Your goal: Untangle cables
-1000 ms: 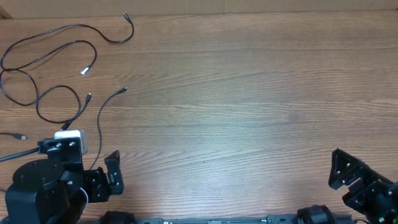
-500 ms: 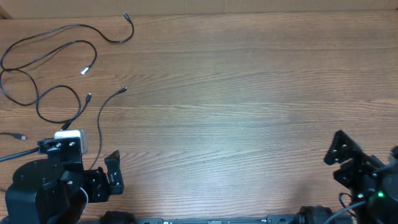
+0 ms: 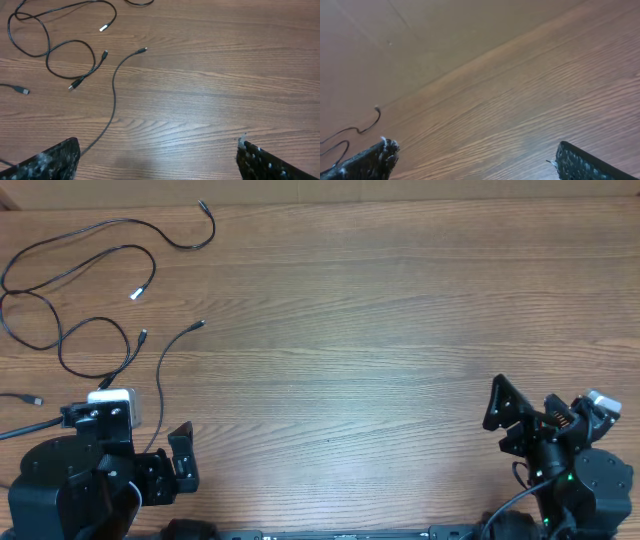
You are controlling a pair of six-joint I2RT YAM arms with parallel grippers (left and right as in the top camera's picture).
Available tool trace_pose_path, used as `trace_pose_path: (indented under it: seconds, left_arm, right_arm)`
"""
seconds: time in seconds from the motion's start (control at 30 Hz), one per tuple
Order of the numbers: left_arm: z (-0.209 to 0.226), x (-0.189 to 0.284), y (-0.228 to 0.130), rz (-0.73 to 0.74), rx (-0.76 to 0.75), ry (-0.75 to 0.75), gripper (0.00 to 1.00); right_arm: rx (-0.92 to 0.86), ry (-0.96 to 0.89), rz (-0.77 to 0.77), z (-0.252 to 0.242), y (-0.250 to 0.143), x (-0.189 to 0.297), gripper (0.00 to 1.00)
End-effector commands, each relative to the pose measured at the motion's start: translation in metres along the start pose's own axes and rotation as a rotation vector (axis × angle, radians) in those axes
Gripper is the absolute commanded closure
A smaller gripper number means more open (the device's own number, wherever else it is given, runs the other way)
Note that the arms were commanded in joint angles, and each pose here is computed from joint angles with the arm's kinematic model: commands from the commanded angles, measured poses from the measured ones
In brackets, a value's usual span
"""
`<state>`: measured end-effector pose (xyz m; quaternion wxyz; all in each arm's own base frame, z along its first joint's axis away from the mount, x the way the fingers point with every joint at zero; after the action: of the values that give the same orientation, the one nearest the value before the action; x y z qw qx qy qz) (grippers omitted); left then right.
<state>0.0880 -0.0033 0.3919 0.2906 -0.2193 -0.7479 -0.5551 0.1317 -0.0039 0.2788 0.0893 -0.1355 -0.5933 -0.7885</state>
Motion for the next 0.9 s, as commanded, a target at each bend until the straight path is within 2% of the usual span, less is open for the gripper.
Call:
trace_pose_path:
  seconds: [0.0, 0.4, 0.87]
  left_arm:
    - [0.001, 0.003, 0.002, -0.019, 0.019, 0.005, 0.00]
    - [0.001, 0.003, 0.002, -0.020, 0.019, 0.005, 0.00]
    - [0.001, 0.003, 0.002, -0.020, 0.019, 0.005, 0.01]
  right_arm:
    - [0.012, 0.037, -0.039, 0.003, 0.001, 0.001, 0.00]
    - [0.024, 0.140, -0.324, -0.001, -0.023, -0.017, 0.00]
    - [0.028, 0.179, -0.474, -0.009, -0.053, -0.050, 0.00]
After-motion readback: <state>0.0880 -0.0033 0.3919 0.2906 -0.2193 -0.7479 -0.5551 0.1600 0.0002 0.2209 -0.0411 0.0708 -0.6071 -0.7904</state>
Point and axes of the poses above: each gripper's point midway between its finger pads, its own x axis back along the fingers, its own z axis along the line the jaws close on, y = z × x, the point moved 8 cm from there along x, back along the fingers, and after that the axes turned 11 degrees about x, right-handed, at the moved point
